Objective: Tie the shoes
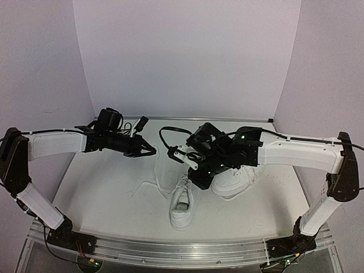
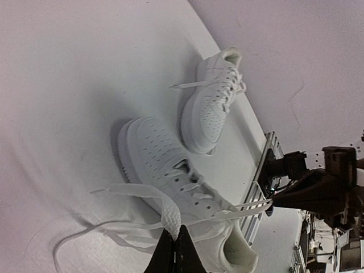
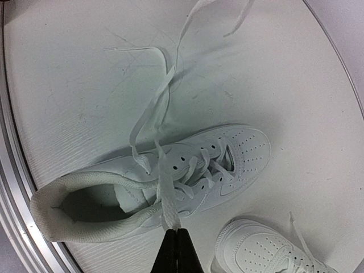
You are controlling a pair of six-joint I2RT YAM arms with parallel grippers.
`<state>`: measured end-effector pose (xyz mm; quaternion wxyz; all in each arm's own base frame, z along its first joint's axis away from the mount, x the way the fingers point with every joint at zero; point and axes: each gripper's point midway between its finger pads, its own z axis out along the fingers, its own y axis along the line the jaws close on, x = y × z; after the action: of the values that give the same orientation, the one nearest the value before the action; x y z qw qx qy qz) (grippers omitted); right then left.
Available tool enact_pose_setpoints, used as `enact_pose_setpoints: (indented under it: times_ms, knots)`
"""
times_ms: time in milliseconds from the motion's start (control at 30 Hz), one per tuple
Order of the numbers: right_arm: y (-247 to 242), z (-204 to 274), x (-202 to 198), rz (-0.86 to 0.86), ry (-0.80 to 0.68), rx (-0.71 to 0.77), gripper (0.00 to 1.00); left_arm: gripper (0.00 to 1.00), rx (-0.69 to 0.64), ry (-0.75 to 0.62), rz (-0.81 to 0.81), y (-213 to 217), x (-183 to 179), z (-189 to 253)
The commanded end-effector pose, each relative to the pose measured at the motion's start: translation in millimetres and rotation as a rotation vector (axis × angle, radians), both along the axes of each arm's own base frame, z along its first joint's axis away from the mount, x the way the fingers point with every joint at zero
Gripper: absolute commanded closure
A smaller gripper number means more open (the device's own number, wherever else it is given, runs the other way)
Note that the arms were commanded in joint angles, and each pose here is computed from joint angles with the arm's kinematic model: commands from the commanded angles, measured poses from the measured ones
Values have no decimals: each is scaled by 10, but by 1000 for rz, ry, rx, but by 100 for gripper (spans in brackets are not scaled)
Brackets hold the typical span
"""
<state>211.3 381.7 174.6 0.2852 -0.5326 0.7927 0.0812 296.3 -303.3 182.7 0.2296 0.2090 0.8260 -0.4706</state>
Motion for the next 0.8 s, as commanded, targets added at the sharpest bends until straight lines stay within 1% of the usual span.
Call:
enact_pose_setpoints:
  times_ms: [0,133,267,333,433,533,767]
  knots:
    - [98,255,40,-23,-35,149,100,100,-91,-116,-211,-487,-199,384]
    - [100,178,9,-29,-16,164,100,100,-65,-86,-280,-745,-298,211]
    - [66,200,-1,-44,-20,193,100,100,-87,-47,-349,-975,-446,47]
    - [40,241,-6,-48,-29,210,100,100,-97,-39,-398,-1077,-577,-9]
    - [-15,272,10,-63,-47,219,100,100,-91,-58,-504,-1227,-881,-67]
    - [-42,274,14,-70,-55,226,100,100,-76,-65,-574,-1292,-1091,-134]
    - [-79,287,39,-89,-70,236,100,100,-85,-69,-684,-1279,-1353,-170]
